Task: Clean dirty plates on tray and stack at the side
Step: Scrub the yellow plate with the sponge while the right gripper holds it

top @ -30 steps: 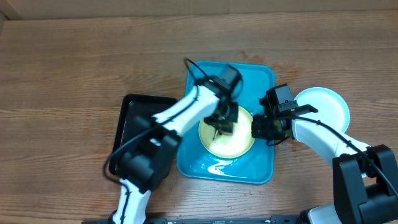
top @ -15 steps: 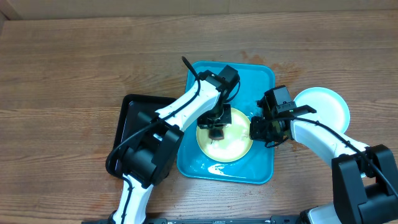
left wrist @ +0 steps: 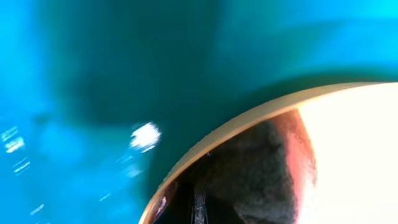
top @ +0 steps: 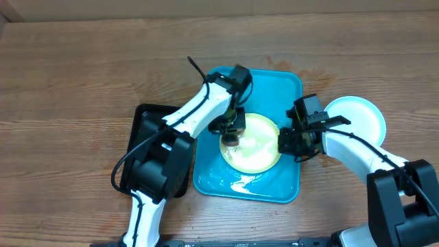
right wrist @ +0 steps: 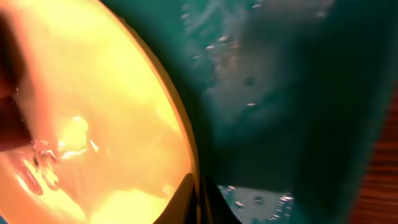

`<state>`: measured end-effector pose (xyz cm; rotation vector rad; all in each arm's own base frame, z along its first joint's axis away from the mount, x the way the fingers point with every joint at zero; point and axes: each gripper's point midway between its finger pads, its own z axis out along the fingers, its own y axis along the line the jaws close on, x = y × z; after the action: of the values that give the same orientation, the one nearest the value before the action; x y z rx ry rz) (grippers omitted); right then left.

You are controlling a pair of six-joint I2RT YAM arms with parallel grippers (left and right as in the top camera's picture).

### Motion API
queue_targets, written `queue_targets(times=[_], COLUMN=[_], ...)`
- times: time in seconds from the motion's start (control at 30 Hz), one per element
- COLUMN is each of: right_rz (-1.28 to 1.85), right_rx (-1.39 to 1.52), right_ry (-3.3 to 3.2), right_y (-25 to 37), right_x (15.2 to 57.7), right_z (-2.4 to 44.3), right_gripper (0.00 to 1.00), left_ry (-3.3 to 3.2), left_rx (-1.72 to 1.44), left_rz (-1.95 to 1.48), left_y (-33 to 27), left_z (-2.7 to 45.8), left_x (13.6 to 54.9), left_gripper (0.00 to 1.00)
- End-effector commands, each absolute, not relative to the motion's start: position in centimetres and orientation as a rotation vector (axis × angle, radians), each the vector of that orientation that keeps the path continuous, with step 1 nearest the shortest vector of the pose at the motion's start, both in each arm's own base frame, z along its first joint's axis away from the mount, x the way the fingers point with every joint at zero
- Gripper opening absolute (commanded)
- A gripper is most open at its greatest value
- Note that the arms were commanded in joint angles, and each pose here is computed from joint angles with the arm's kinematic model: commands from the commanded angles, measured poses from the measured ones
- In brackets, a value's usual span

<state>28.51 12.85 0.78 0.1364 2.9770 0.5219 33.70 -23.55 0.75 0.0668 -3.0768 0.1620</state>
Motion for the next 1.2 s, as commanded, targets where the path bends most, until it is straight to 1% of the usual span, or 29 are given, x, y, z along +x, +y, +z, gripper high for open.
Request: queue_targets(times=[0.0,0.2,0.4,0.5,0.7,0.8,0.9,1.03,1.17], right_rz=[0.523,0.523,0.523,0.523,0.523,0.523,0.523,0.523,0.523], right_rx=[0.136,0.136,0.136,0.136,0.136,0.136,0.136,0.137,0.137], right_ry=[2.973,2.973,2.973,2.973,2.973,2.973,2.973,2.973,2.973], right_y=[12.9,12.9,12.9,12.9,12.9,12.9,12.9,12.9,12.9], right_x=[28.6,28.6,28.6,28.6,28.6,28.6,28.6,28.6,28.6], right_z=[0.7,0.7,0.7,0.7,0.7,0.7,0.7,0.7,0.7], right_gripper=[0.04,0.04,0.04,0.04,0.04,0.04,0.04,0.04,0.04], left_ry=[-2.813,-2.746,-2.703,-2.691,-2.77,-2.804,-2.841,-2.91,-2.94], left_rx=[-0.082,-0.198,-0.176,-0.095,0.068,0.125,0.144,0.123,0.088], left_rz=[0.629,0.759,0.703,0.602,0.179,0.033,-0.135,-0.47,-0.673], left_y=[-31.3,-35.6,-35.1,-32.8,-24.9,-22.0,-19.0,-14.6,-12.4], left_z=[-1.8,-2.5,-2.6,-2.7,-3.3,-3.2,-2.9,-2.4,-1.1], left_x=[29.2,27.0,25.6,25.5,26.7,27.6,28.6,30.2,31.3], left_gripper=[0.04,0.04,0.05,0.04,0.04,0.04,0.04,0.04,0.04])
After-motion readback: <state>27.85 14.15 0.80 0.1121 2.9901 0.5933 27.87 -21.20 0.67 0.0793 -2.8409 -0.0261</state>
